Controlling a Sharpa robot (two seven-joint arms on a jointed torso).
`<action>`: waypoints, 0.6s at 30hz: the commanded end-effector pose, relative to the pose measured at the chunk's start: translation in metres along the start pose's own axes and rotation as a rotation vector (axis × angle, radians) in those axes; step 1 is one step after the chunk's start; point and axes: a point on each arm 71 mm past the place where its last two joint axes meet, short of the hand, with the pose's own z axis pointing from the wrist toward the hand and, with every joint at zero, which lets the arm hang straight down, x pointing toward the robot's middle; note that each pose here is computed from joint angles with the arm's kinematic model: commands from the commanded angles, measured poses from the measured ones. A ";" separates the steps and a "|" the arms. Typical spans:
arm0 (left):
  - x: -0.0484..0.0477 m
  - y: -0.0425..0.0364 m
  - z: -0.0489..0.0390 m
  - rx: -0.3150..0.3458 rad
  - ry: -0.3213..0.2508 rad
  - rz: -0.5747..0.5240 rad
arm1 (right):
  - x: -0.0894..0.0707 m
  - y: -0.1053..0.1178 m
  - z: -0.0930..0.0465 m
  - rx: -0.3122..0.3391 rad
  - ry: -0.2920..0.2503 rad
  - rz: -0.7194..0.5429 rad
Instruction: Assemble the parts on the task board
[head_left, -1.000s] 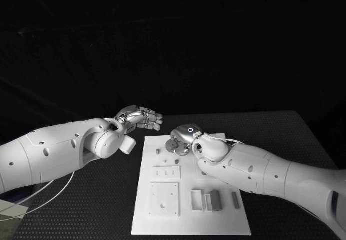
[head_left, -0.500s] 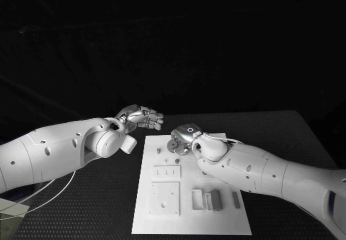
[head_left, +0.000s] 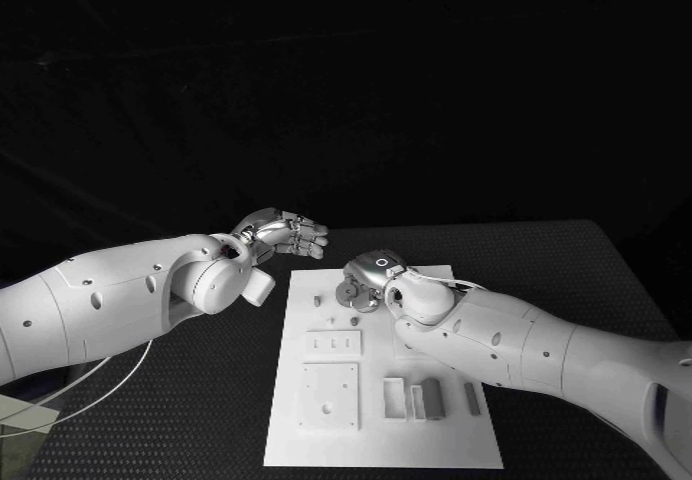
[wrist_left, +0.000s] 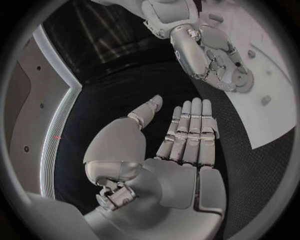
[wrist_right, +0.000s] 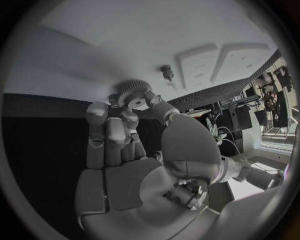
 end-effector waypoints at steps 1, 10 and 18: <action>0.0009 -0.0025 0.0004 0.012 0.003 0.002 | 0.007 -0.002 -0.002 0.002 0.038 -0.008; 0.0009 -0.0025 0.0007 0.012 0.002 0.002 | 0.008 -0.004 -0.003 0.003 0.041 0.012; 0.0007 -0.0024 0.0011 0.012 0.002 0.002 | 0.005 -0.005 -0.005 0.004 0.005 0.041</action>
